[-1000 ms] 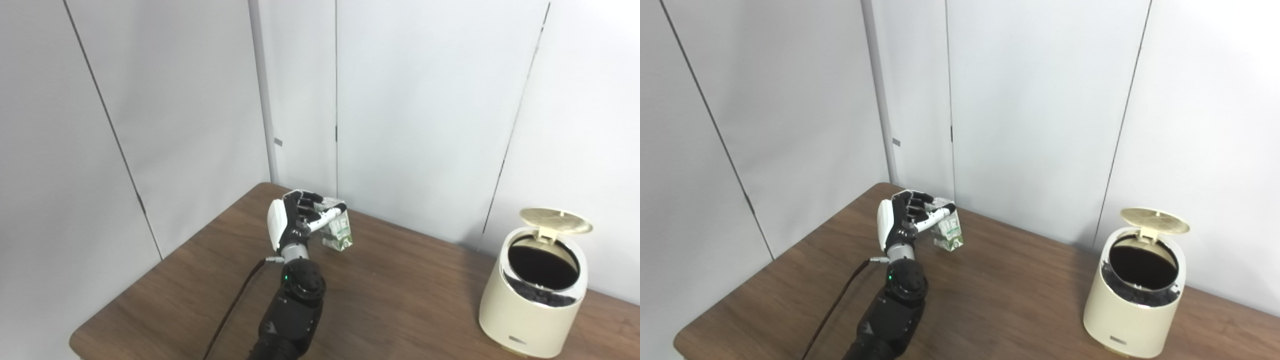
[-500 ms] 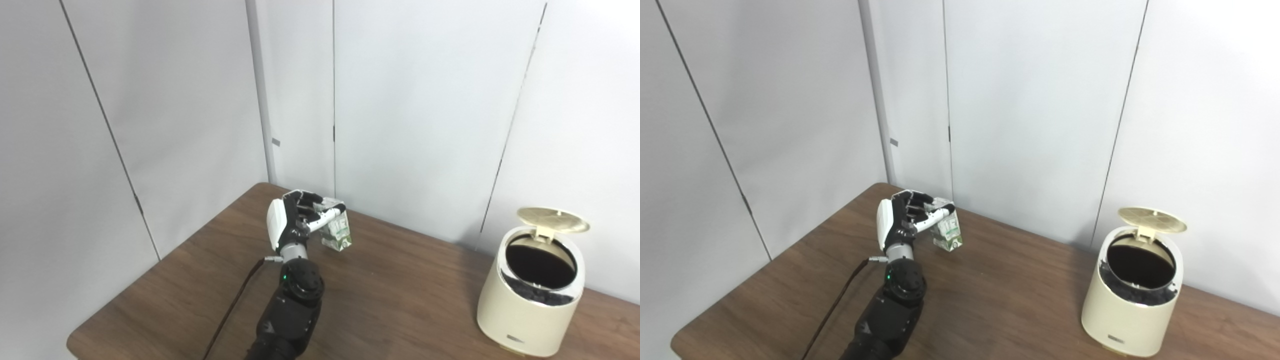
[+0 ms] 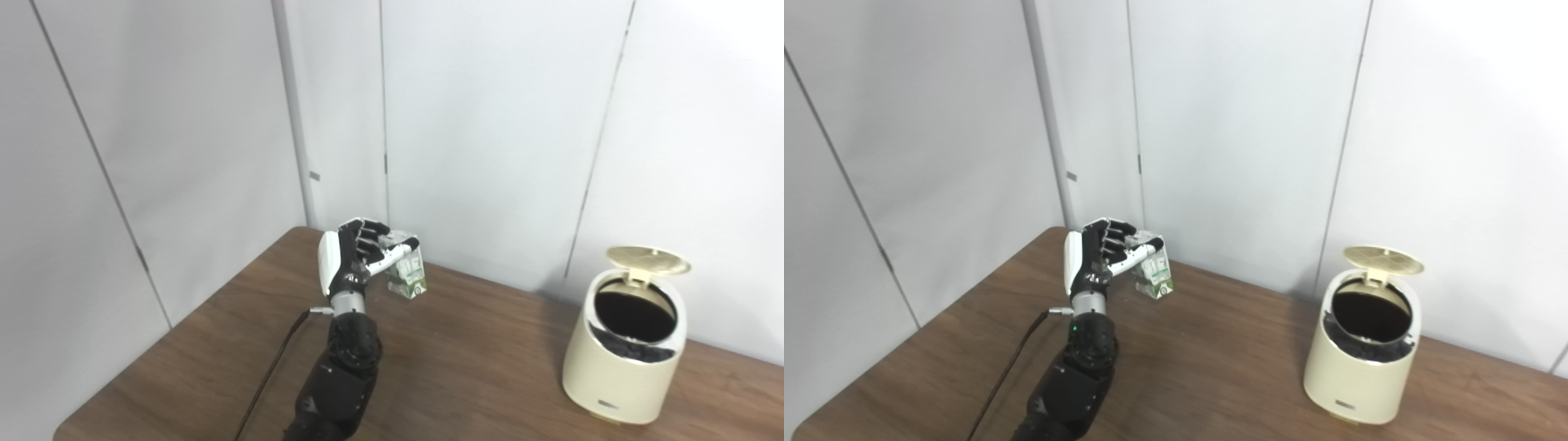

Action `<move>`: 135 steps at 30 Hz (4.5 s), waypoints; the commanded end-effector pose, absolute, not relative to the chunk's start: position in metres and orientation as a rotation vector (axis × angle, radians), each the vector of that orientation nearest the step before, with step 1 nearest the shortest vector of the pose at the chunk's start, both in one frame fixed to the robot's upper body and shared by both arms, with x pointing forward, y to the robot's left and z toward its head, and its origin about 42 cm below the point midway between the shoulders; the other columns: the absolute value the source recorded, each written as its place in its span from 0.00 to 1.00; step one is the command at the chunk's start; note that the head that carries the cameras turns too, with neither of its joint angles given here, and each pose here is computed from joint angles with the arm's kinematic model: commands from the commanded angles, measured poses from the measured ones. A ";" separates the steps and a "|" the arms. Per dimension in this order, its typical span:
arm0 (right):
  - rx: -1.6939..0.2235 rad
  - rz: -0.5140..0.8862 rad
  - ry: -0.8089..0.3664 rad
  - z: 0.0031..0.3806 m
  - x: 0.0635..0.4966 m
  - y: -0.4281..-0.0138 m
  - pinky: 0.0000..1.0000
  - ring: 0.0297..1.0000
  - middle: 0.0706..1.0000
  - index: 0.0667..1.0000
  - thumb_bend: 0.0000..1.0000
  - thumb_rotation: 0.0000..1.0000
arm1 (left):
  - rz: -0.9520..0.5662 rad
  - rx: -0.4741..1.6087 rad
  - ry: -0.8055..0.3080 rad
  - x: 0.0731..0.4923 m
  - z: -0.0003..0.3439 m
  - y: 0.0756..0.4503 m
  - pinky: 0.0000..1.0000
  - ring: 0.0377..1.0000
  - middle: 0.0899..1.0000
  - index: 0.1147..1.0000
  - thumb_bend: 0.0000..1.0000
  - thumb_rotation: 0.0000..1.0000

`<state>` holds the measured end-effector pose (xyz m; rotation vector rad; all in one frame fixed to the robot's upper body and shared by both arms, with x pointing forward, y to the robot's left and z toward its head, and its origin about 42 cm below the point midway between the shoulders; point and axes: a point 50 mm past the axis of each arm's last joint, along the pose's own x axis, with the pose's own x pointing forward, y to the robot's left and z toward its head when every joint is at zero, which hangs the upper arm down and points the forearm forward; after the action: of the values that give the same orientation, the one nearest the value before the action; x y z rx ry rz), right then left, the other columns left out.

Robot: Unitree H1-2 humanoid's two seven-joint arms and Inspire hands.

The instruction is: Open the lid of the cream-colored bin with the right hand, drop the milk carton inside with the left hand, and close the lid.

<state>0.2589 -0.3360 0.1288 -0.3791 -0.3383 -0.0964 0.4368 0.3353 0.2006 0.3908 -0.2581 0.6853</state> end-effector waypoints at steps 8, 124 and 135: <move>-0.338 -0.107 -0.282 0.101 0.245 -0.311 0.53 0.68 0.70 0.66 0.24 0.50 | 0.618 0.408 -0.509 0.448 0.258 0.308 0.32 0.40 0.43 0.45 0.50 0.00; -0.370 -0.218 -0.276 0.117 0.235 -0.261 0.57 0.69 0.70 0.69 0.11 0.29 | -0.103 0.263 -1.042 0.416 0.298 0.124 0.56 0.46 0.44 0.39 0.50 0.00; -0.377 -0.221 -0.281 0.118 0.230 -0.260 0.57 0.69 0.70 0.68 0.12 0.31 | -0.172 0.339 -1.083 0.411 0.291 0.110 0.53 0.46 0.45 0.35 0.50 0.00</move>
<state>0.2377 -0.2712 0.1293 -0.4008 -0.2989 -0.2328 0.4052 0.1141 0.2565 0.3713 -0.9591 -0.1978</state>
